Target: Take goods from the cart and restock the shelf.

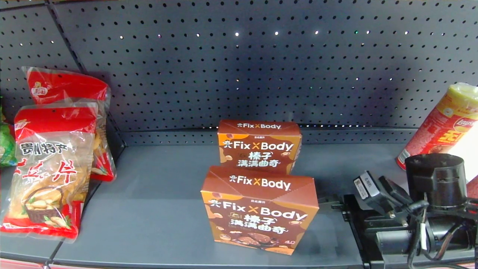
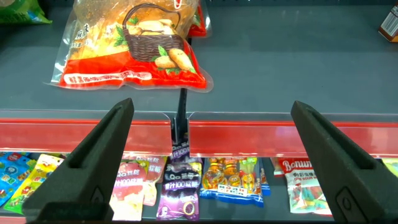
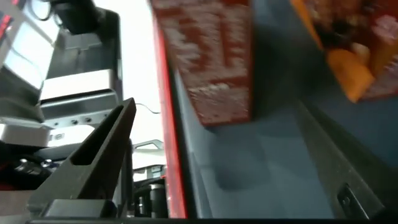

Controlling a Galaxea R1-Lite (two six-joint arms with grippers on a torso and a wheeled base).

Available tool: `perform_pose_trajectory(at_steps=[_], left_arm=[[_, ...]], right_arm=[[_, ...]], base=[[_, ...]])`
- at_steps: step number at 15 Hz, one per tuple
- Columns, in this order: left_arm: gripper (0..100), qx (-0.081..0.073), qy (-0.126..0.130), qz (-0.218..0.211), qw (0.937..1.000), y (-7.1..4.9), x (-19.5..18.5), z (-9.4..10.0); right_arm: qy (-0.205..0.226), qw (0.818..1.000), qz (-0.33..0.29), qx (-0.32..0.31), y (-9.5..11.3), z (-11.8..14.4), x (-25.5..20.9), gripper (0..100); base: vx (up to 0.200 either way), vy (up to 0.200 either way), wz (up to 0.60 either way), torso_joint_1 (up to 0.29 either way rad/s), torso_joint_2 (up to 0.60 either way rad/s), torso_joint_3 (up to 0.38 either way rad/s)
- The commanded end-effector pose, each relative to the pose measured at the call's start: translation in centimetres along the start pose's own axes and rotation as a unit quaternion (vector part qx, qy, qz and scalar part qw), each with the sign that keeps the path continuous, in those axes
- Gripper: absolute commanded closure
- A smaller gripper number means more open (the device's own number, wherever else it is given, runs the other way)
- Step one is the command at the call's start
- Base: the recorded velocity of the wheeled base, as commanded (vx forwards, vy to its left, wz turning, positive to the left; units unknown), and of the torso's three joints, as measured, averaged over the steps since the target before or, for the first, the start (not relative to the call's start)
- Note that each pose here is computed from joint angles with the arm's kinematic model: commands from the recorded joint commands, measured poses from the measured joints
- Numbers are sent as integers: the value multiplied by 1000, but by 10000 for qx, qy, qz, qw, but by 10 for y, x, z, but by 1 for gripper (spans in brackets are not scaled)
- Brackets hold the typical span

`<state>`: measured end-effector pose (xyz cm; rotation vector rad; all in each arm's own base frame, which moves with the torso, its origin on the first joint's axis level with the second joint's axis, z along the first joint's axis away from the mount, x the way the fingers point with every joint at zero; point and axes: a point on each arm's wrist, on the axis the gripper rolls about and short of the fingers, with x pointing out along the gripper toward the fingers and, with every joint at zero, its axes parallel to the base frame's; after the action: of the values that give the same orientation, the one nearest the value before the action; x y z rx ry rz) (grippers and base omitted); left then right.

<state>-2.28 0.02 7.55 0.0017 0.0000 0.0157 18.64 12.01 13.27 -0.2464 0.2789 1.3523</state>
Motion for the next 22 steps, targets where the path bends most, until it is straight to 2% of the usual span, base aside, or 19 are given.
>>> perform_pose_trajectory(at_steps=[1, 2, 6, 10, 12, 16, 18, 19, 22], left_arm=[[0, -1, 0, 6, 10000, 0, 0, 0], [0, -1, 0, 6, 10000, 0, 0, 0], [0, -1, 0, 6, 10000, 0, 0, 0], [0, -1, 0, 6, 10000, 0, 0, 0], [0, -1, 0, 6, 10000, 0, 0, 0], [0, -1, 0, 6, 10000, 0, 0, 0], [0, -1, 0, 6, 10000, 0, 0, 0], [0, -1, 0, 6, 10000, 0, 0, 0], [0, -1, 0, 6, 10000, 0, 0, 0]], right_arm=[[1, 9999, -154, 48, -4, -2, -5, 0], [-9, 9998, -195, 50, -5, -2, -7, 0], [-305, 9942, -1013, -201, -6, 15, -41, 0], [-644, 9752, -2089, -357, 17, 28, -83, 0], [-882, 9578, -2719, -319, 34, 30, -113, 0], [-1324, 9149, -3763, -619, 77, 46, -155, 0], [-1574, 8971, -4002, -1015, 106, 48, -160, 0], [-1825, 8835, -4108, -1316, 134, 41, -161, 0], [-2253, 8510, -4384, -1812, 176, 31, -163, 0]], base=[[0, 0, 0, 0, 0, 0], [0, 0, 0, 0, 0, 0], [0, 0, 0, 0, 0, 0], [0, 0, 0, 0, 0, 0], [0, 0, 0, 0, 0, 0], [0, 0, 0, 0, 0, 0], [0, 0, 0, 0, 0, 0], [0, 0, 0, 0, 0, 0], [0, 0, 0, 0, 0, 0]])
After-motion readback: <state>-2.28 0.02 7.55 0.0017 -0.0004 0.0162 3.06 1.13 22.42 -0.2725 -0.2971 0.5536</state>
